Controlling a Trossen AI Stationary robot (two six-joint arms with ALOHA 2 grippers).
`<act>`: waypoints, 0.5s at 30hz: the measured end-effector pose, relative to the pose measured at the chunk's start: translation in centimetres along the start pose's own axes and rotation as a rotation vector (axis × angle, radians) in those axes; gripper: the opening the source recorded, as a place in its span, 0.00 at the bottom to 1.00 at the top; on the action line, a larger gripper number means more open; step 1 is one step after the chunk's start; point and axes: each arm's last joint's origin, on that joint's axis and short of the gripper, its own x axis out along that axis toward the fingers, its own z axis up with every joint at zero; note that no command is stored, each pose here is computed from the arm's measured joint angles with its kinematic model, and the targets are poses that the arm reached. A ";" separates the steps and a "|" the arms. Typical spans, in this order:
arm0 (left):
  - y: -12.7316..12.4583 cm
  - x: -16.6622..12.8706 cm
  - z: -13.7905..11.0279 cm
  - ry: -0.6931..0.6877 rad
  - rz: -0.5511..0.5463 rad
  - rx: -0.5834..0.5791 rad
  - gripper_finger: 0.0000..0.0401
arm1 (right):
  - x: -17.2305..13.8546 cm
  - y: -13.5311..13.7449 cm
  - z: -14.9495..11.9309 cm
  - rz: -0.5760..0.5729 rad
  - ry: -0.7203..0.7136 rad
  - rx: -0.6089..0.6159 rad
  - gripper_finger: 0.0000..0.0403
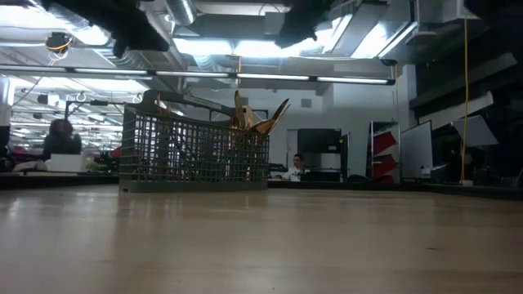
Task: Sort silverware
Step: Return to Home Position
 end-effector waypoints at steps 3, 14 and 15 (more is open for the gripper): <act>-0.7 -1.1 -0.9 0.060 -0.041 -0.002 0.10 | -2.9 0.4 -0.6 0.006 0.041 0.017 0.30; -3.8 0.5 -10.5 -0.221 -0.458 -0.375 0.10 | -8.5 4.0 -6.0 0.142 0.275 -0.001 0.30; -4.1 0.5 -10.9 -0.249 -0.502 -0.381 0.10 | -8.9 4.5 -6.8 0.150 0.262 -0.009 0.30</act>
